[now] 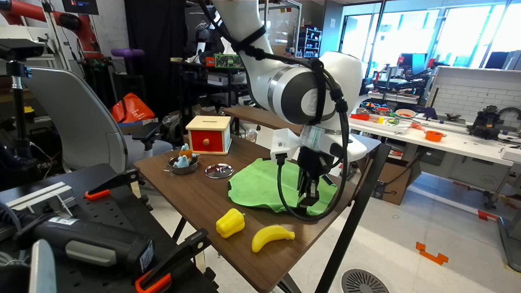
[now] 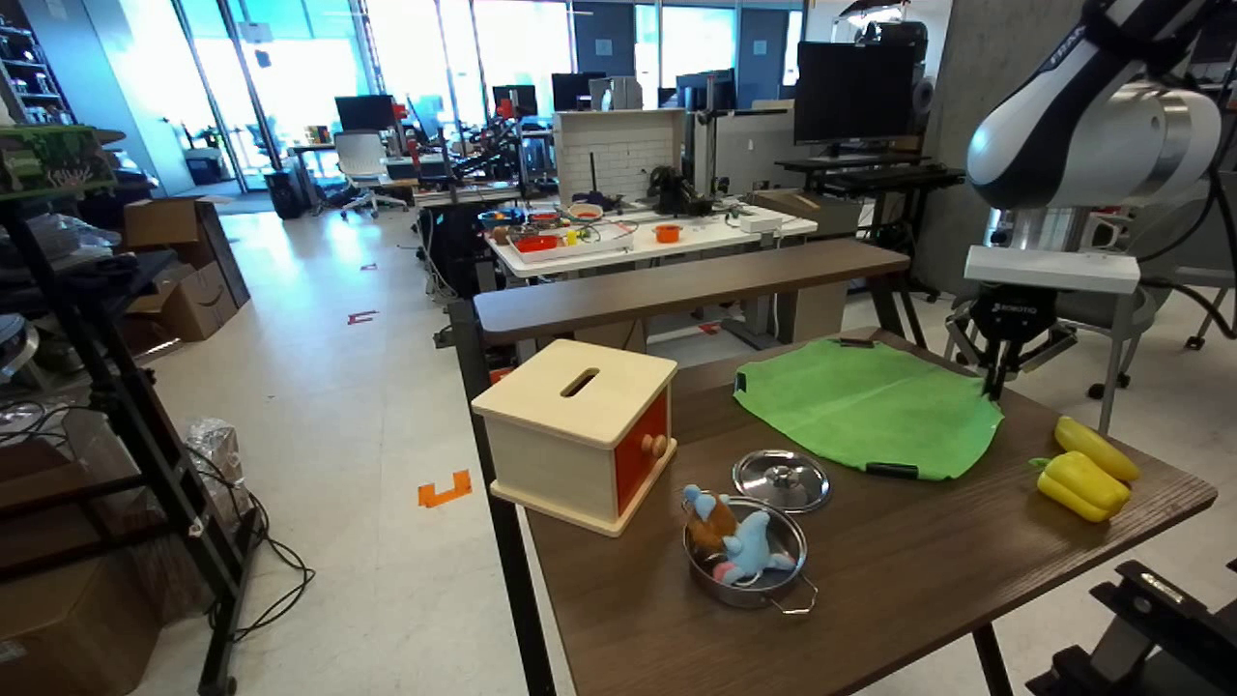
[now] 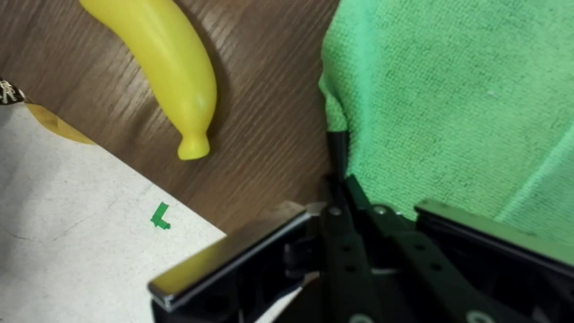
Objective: Fold one corner of the green towel on the table.
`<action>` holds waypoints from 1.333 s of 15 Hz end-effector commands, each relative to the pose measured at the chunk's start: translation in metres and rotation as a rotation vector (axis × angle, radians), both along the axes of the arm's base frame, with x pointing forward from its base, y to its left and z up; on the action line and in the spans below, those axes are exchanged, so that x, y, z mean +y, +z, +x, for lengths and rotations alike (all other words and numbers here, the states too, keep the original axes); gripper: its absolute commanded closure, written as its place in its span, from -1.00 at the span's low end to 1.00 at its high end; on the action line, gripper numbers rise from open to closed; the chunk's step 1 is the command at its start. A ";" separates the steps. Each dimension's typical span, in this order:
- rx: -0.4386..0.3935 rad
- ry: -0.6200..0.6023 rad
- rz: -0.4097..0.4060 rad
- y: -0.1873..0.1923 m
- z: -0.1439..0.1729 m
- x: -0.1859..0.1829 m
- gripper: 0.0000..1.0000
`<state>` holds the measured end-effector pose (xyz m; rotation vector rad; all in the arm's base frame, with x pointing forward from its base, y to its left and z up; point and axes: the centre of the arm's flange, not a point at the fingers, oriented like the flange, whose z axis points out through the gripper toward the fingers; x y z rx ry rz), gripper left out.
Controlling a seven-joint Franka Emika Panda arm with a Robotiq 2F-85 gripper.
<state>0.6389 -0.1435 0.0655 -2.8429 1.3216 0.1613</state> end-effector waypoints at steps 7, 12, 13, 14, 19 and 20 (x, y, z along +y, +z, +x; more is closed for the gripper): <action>-0.073 0.051 0.025 0.079 0.005 0.040 0.98; -0.090 0.084 0.014 0.070 0.038 0.061 0.98; -0.091 0.092 0.013 0.065 0.043 0.065 0.98; -0.091 0.100 0.008 0.061 0.048 0.068 0.98; -0.092 0.118 -0.002 0.033 0.071 0.078 0.98; -0.094 0.121 -0.002 0.028 0.074 0.079 0.98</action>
